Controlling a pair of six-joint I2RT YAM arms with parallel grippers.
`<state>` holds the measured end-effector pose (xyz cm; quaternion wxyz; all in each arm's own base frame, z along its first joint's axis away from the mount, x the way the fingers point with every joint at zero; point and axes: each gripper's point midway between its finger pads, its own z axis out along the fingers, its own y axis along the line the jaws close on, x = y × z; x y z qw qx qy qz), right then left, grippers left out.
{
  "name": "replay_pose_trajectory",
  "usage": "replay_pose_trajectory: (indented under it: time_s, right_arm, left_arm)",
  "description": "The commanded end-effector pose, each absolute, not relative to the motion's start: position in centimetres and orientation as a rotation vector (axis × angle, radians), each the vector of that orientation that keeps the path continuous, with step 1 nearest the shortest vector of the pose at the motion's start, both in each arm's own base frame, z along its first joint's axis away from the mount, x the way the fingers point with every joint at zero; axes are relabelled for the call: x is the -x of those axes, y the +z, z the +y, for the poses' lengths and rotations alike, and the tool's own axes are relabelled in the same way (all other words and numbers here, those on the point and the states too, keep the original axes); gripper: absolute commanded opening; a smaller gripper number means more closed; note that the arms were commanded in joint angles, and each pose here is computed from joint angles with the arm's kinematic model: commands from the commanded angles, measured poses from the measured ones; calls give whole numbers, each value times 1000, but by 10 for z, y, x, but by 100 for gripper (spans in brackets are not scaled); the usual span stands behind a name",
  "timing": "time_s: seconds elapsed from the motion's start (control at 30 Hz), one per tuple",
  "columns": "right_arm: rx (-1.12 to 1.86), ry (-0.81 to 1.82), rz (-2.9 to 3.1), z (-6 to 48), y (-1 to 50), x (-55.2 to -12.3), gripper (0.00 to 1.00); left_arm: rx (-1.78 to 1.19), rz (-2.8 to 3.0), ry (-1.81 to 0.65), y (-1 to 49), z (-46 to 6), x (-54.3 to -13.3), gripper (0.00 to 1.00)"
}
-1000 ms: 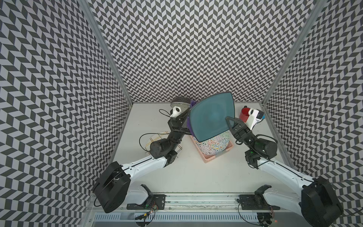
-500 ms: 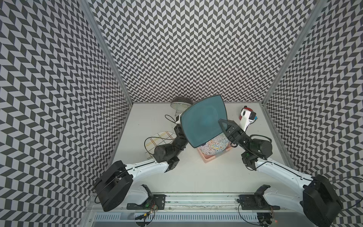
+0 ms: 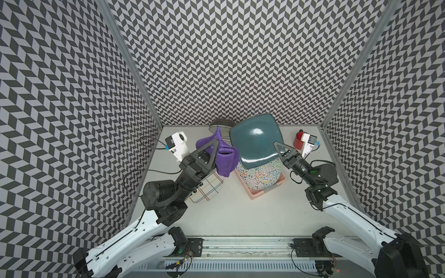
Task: Wipe the wet plate dry
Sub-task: Wipe the plate with towel.
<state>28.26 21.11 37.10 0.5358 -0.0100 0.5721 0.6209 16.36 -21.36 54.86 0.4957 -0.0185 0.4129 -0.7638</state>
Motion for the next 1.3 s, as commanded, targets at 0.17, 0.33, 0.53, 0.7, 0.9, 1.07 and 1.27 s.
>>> replay_pose_trajectory:
  time_s: [0.17,0.33,0.53,0.7,0.9,1.07,1.27]
  right_arm:
    - [99,1566,1164,210,416,-242,0]
    - [131,1583,1204,217,403,-228,0]
    - [176,1632,1243,253,383,-193,0]
    - [94,1601,1176,236,417,-209,0]
    - [14,1563,1203,203,415,-227,0]
    - [102,1704,1267,234,393,-204,0]
    - [41,1725,1199,231,421,-214,0]
  left_arm:
    - [106,1478,-1268,415,-270,-259,0]
    - [206,1493,-1058,400,-244,-277,0]
    - [64,1487,-763,416,-246,-295,0]
    - [-61,1660,-732,358,-304,-288,0]
    - [91,1638,-814,363,-261,-294,0]
    - [75,1599,-856,382,-247,-303,0]
    - [5,1655,-874,353,-286,-290,0]
